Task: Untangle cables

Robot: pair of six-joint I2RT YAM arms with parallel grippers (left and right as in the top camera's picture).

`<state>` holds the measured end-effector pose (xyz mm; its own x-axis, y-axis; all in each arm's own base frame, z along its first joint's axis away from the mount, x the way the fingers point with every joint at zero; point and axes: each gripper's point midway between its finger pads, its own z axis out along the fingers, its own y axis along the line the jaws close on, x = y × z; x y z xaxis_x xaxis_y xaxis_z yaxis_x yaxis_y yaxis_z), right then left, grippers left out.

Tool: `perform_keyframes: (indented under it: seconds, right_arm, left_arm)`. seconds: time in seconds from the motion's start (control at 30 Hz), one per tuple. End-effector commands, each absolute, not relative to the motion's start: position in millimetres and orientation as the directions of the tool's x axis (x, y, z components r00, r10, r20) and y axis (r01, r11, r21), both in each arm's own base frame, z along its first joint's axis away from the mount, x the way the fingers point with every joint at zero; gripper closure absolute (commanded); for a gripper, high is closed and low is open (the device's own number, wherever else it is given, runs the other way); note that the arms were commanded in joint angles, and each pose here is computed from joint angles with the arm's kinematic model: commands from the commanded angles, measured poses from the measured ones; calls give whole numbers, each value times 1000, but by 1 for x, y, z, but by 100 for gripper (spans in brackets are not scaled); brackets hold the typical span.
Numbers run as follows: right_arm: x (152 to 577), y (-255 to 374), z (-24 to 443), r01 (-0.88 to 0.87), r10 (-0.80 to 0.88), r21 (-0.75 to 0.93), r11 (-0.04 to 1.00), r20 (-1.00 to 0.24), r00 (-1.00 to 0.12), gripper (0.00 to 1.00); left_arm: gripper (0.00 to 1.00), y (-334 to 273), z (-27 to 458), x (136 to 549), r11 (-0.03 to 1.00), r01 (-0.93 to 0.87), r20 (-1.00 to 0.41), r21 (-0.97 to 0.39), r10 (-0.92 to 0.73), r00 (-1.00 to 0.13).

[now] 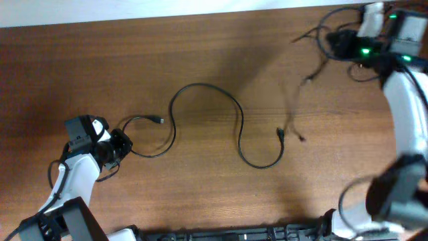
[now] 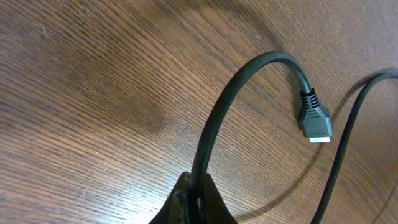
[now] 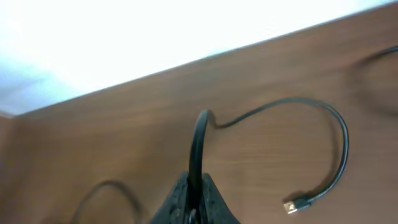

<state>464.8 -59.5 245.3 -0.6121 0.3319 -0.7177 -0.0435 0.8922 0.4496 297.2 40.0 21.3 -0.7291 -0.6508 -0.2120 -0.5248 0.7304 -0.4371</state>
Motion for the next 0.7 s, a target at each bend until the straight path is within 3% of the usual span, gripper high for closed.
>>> perform_keyframes:
  seconds: [0.0, 0.1, 0.2, 0.37, 0.53, 0.67]
  right_arm:
    - [431, -149, 294, 224, 308, 227, 948, -832, -462, 96]
    - [390, -235, 301, 522, 344, 104, 847, -856, -387, 96]
    - [366, -286, 283, 658, 391, 55, 751, -840, -376, 96]
    - [381, -327, 224, 696, 450, 55, 716, -799, -399, 96]
    - [421, -316, 160, 596, 489, 148, 789, -739, -463, 96]
    - [430, -313, 113, 593, 517, 150, 791, -682, -517, 93]
  left_arm:
    - [99, 45, 19, 294, 732, -546, -222, -408, -659, -718]
    - [99, 45, 20, 294, 732, -545, -225, -409, -659, -717]
    - [98, 45, 20, 294, 732, -545, -225, -409, -659, -717]
    - [99, 45, 19, 294, 732, -545, -223, -409, -659, -718]
    - [99, 45, 19, 294, 732, -545, -224, -409, -660, -717]
    - [98, 45, 19, 294, 732, -545, -223, -409, -660, -718]
